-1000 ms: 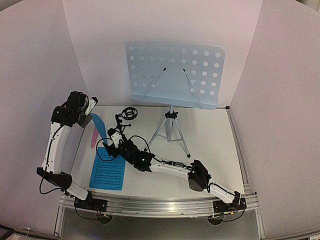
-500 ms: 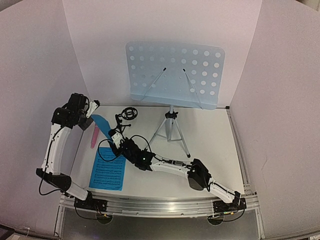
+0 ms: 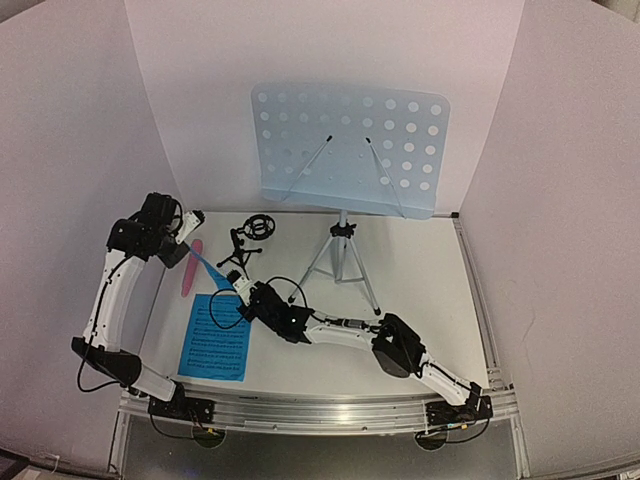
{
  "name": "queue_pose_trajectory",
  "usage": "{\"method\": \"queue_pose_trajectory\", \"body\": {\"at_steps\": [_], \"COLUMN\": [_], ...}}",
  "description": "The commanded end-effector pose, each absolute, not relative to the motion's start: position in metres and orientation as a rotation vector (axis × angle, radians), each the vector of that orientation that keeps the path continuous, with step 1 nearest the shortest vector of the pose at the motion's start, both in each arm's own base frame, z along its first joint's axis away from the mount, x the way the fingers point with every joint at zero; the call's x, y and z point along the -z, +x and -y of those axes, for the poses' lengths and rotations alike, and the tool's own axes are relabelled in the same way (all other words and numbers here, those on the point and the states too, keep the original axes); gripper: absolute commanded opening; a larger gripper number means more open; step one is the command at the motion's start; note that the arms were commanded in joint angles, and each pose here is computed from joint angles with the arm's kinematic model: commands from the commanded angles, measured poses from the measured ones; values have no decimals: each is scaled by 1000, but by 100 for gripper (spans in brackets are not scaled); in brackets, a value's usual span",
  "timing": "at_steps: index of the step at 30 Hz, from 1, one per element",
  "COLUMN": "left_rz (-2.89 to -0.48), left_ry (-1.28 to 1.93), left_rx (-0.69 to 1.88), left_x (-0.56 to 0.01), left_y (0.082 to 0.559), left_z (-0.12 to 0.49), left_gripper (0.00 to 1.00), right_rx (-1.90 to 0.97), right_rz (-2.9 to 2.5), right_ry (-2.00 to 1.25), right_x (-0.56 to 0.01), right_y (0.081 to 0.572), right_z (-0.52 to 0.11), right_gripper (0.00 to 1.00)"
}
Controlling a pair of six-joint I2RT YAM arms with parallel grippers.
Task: Pack up the instrument practice props
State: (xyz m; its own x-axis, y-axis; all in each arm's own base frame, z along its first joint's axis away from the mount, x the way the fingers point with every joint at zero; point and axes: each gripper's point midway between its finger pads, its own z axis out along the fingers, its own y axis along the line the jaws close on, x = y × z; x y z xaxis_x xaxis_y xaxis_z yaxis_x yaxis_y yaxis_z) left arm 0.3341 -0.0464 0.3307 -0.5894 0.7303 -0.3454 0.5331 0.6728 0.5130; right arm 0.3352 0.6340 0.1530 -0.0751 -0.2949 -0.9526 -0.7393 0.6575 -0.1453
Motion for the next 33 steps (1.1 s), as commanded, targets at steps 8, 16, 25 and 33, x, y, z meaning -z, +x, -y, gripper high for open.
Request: {"method": "queue_pose_trajectory", "body": {"at_steps": [8, 16, 25, 33], "left_rz": [-2520, -1958, -1888, -1890], "left_ry": [1460, 1797, 1787, 1919], "left_rx": [-387, 7, 39, -37], "left_x": [-288, -310, -315, -296], "left_y": [238, 189, 196, 190], "left_z": [33, 93, 106, 102], "left_gripper": [49, 90, 89, 65], "right_rx": [-664, -761, -699, -658], "right_rz": [-1625, -1722, -1704, -1687], "right_ry": [-963, -1118, -1268, -1362], "right_x": [-256, -271, -288, -287], "right_y": [288, 253, 228, 222], "right_z": [-603, -591, -581, -581], "right_gripper": [0, 0, 0, 0]}}
